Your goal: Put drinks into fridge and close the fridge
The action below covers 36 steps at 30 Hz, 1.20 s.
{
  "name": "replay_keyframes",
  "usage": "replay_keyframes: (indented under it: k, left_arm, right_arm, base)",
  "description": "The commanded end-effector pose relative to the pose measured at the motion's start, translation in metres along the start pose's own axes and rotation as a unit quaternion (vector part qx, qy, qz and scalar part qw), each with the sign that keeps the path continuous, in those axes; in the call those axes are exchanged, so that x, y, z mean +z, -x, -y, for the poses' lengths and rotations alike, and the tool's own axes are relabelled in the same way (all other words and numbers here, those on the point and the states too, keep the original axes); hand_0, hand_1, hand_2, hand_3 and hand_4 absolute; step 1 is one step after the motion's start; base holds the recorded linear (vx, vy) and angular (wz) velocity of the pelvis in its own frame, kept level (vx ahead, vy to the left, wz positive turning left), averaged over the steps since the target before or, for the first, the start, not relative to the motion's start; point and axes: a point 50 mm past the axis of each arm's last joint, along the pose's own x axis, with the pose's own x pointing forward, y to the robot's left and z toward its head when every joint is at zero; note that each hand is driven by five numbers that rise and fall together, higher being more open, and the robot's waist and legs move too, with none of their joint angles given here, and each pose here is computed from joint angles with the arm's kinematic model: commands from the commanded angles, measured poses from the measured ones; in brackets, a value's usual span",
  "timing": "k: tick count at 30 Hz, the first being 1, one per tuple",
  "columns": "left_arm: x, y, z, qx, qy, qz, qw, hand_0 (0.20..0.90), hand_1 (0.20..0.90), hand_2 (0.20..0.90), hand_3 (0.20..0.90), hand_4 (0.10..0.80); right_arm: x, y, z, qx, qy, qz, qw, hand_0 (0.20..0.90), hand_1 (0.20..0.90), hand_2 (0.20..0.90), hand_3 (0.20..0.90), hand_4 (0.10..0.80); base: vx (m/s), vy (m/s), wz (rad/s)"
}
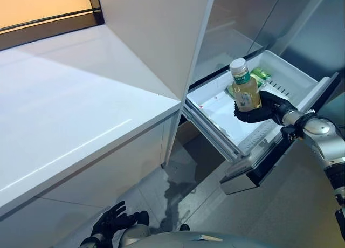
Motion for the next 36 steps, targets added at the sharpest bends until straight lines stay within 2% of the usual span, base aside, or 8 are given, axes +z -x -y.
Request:
replay_keyframes:
  k: [1, 9, 18, 22, 28, 36]
  left_arm:
    - [0.001, 0.010, -0.033, 0.028, -0.047, -0.014, 0.998, 0.900, 0.900, 0.900, 0.900, 0.800]
    - [0.018, 0.010, -0.044, 0.028, -0.046, 0.014, 0.998, 0.900, 0.900, 0.900, 0.900, 0.800]
    - [0.030, 0.009, -0.047, 0.019, -0.035, 0.042, 0.998, 0.900, 0.900, 0.900, 0.900, 0.800]
    - [0.038, 0.009, -0.051, 0.018, -0.036, 0.051, 0.998, 0.900, 0.900, 0.900, 0.900, 0.800]
    - [0.061, -0.007, -0.027, 0.042, -0.049, 0.061, 0.996, 0.900, 0.900, 0.900, 0.900, 0.800]
    - [0.073, -0.009, -0.023, 0.040, -0.037, 0.069, 0.996, 0.900, 0.900, 0.900, 0.900, 0.800]
  right_arm:
    - [0.096, 0.019, 0.070, -0.107, 0.063, 0.122, 0.985, 0.300, 0.300, 0.300, 0.200, 0.100]
    - [0.055, 0.010, 0.091, -0.128, 0.030, -0.022, 0.991, 0.300, 0.300, 0.300, 0.200, 0.100]
    - [0.003, 0.025, 0.107, -0.144, -0.002, -0.189, 0.971, 0.300, 0.300, 0.300, 0.200, 0.100]
    - [-0.006, 0.030, 0.110, -0.146, -0.002, -0.223, 0.964, 0.300, 0.300, 0.300, 0.200, 0.100]
    - [-0.024, 0.023, 0.093, -0.104, 0.003, -0.280, 0.954, 0.300, 0.300, 0.300, 0.200, 0.100]
    - [-0.027, 0.016, 0.083, -0.061, 0.017, -0.310, 0.949, 0.300, 0.300, 0.300, 0.200, 0.100]
  base:
    - [0.005, -0.023, 0.15]
    - [-0.052, -0.018, 0.13]
    - [-0.030, 0.023, 0.09]
    - [-0.078, -0.015, 0.06]
    - [0.026, -0.119, 0.01]
    - [0.005, -0.006, 0.05]
